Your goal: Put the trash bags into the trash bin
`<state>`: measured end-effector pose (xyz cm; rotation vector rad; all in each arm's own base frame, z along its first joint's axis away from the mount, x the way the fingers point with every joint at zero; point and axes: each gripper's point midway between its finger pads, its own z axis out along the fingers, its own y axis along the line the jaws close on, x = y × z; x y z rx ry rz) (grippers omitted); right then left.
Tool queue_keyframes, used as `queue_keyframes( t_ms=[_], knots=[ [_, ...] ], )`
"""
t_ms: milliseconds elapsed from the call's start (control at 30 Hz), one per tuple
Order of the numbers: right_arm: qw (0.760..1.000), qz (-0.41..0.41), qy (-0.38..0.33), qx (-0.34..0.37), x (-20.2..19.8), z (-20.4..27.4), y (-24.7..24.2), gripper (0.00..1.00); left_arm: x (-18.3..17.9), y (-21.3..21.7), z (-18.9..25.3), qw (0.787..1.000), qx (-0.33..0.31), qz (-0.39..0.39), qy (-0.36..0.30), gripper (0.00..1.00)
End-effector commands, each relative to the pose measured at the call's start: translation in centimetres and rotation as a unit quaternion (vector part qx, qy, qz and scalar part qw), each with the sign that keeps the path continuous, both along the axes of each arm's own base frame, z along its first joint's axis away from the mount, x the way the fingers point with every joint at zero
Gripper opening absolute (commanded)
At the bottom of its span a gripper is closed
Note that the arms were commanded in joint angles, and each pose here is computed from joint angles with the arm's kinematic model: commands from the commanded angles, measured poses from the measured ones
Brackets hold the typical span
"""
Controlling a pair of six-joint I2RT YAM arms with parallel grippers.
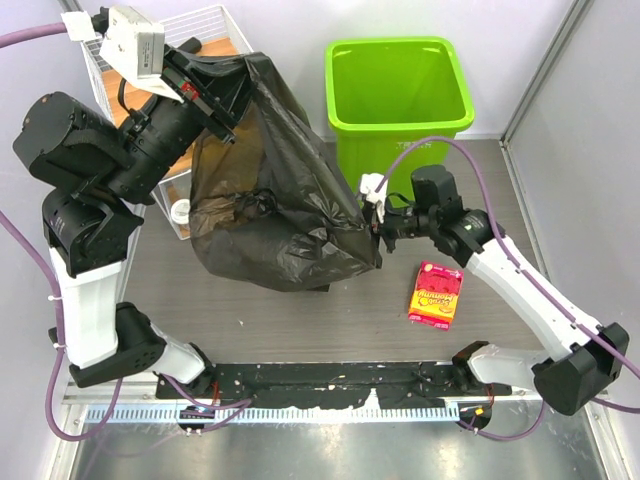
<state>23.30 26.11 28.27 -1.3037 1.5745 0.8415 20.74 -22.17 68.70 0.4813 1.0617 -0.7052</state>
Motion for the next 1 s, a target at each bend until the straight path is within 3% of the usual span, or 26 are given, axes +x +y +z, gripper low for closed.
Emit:
queue_keyframes(
  t_ms=[0, 400, 467, 533, 567, 600, 633, 700, 967],
  knots=[
    [0.999, 0.031, 0.021, 0.031, -0.2, -0.8, 2.3, 0.86, -0.2, 1.1, 1.5, 0.999, -0.020, 0.014, -0.020, 0.00],
    [0.993, 0.060, 0.071, 0.072, 1.6, -4.6, 8.2, 0.84, -0.6, 1.4, 1.9, 0.999, -0.024, 0.013, -0.025, 0.00],
    [0.991, 0.069, 0.077, 0.089, 1.8, -4.4, 8.9, 0.73, -0.6, 1.7, 1.8, 0.999, -0.026, 0.018, -0.023, 0.00],
    [0.990, 0.070, 0.077, 0.095, 2.1, -4.0, 9.2, 0.54, -0.5, 2.3, 1.8, 0.999, -0.016, 0.035, -0.032, 0.00],
    [0.990, 0.069, 0.074, 0.095, 2.2, -3.7, 9.2, 0.39, -0.4, 2.4, 1.6, 0.999, -0.012, 0.038, -0.031, 0.00],
    [0.991, 0.065, 0.063, 0.098, 2.5, -2.8, 9.2, 0.32, -0.6, 2.8, 1.7, 0.998, -0.013, 0.044, -0.034, 0.00],
    [0.991, 0.064, 0.062, 0.095, 2.5, -2.5, 9.1, 0.18, -0.5, 3.0, 1.6, 0.998, -0.011, 0.047, -0.034, 0.00],
    [0.993, 0.055, 0.051, 0.090, 2.6, -0.8, 8.4, 0.05, -0.5, 3.4, 1.6, 0.998, -0.009, 0.057, -0.036, 0.00],
    [0.991, -0.048, -0.092, 0.089, 6.0, 10.9, 4.9, 0.02, 0.0, 4.5, 1.4, 0.995, 0.003, 0.086, -0.044, 0.00]
  ],
)
